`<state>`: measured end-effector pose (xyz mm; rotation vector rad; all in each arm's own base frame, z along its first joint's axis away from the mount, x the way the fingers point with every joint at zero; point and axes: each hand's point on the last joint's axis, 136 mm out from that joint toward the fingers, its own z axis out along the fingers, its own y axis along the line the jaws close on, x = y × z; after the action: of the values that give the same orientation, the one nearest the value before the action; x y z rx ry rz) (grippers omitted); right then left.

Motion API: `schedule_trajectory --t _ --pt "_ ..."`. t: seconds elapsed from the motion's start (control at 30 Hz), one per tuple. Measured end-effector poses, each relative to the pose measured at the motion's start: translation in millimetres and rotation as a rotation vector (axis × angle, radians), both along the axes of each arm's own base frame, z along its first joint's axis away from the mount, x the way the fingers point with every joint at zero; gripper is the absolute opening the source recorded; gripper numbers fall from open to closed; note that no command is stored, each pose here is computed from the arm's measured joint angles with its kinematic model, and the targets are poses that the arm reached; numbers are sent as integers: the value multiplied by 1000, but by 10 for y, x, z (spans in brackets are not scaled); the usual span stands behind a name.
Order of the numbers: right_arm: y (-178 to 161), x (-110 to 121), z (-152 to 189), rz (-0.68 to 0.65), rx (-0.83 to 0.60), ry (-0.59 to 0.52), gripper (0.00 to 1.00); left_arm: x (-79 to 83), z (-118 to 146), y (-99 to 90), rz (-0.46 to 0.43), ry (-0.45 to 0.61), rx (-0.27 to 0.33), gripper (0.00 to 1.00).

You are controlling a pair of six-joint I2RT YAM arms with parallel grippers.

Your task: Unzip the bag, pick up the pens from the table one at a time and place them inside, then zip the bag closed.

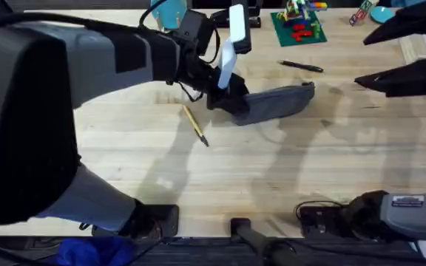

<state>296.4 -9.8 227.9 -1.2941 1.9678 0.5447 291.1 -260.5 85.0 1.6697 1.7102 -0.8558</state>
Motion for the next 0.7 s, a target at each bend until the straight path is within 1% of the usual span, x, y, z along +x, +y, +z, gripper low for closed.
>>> schedule_trajectory --t 0.13,0.17,0.27,0.7 --pt "-83 14 -6 10 -7 -41 995 0 0 0 0 0 0 42" --pt "-171 11 2 9 -19 -76 995 0 0 0 0 0 0 42" --pt "-203 13 -1 19 -27 -96 995 1 0 0 0 0 0 42" --pt "-236 115 -257 98 17 -96 995 1 -1 1 0 -1 1 42"
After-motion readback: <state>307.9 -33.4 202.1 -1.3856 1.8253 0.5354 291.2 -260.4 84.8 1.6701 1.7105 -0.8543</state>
